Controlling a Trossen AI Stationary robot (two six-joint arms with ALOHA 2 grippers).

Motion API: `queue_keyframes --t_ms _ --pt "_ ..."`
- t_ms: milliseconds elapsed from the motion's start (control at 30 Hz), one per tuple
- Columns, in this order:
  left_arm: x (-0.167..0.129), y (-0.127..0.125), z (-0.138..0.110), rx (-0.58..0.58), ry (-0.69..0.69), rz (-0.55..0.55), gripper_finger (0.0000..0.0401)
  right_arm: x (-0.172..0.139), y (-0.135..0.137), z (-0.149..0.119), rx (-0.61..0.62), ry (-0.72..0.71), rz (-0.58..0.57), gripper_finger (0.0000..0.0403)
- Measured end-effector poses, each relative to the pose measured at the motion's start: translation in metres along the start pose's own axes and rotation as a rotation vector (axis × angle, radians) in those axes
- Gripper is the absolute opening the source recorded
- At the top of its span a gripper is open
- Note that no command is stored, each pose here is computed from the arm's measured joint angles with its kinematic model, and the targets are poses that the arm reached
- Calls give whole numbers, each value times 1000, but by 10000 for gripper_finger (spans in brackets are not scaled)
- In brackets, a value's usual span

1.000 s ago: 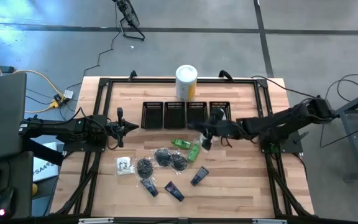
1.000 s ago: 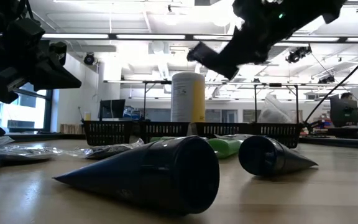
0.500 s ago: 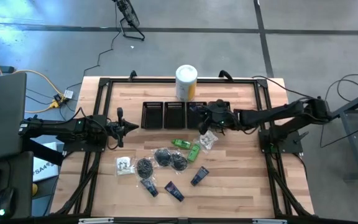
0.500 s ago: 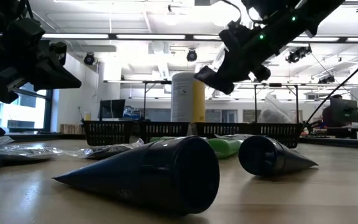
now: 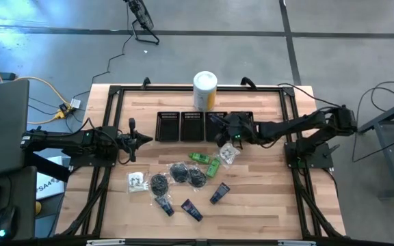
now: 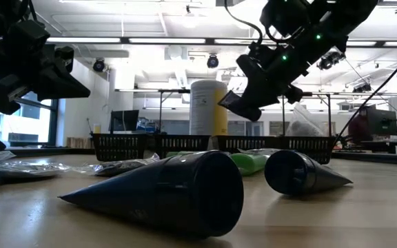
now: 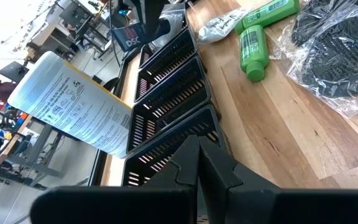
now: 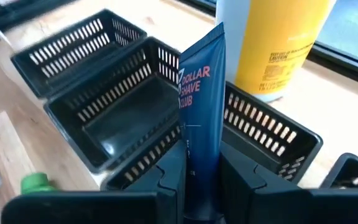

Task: Pick & Place Travel size toiletries
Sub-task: Put the top right shave cream into the middle right black bin, then put the right cotton pack into the right black bin

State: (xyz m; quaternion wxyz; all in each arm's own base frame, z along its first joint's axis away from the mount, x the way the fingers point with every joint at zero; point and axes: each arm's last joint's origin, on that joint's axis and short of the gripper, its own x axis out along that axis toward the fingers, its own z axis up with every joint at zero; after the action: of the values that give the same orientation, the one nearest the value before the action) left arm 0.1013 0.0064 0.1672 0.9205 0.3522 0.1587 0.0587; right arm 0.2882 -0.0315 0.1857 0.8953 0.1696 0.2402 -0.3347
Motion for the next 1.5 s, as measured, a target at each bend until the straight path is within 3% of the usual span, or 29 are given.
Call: queue_keyframes --t_ms 433,600,900,1500 --pt "0 0 0 0 0 0 1 21 2 -20 -50 58 -43 60" --pt "0 0 0 0 0 0 1 24 2 -17 -40 24 -48 60" --pt "0 0 0 0 0 0 1 26 -1 -17 -40 72 12 61" --pt "0 0 0 0 0 0 1 26 -3 -16 -18 53 -31 130"
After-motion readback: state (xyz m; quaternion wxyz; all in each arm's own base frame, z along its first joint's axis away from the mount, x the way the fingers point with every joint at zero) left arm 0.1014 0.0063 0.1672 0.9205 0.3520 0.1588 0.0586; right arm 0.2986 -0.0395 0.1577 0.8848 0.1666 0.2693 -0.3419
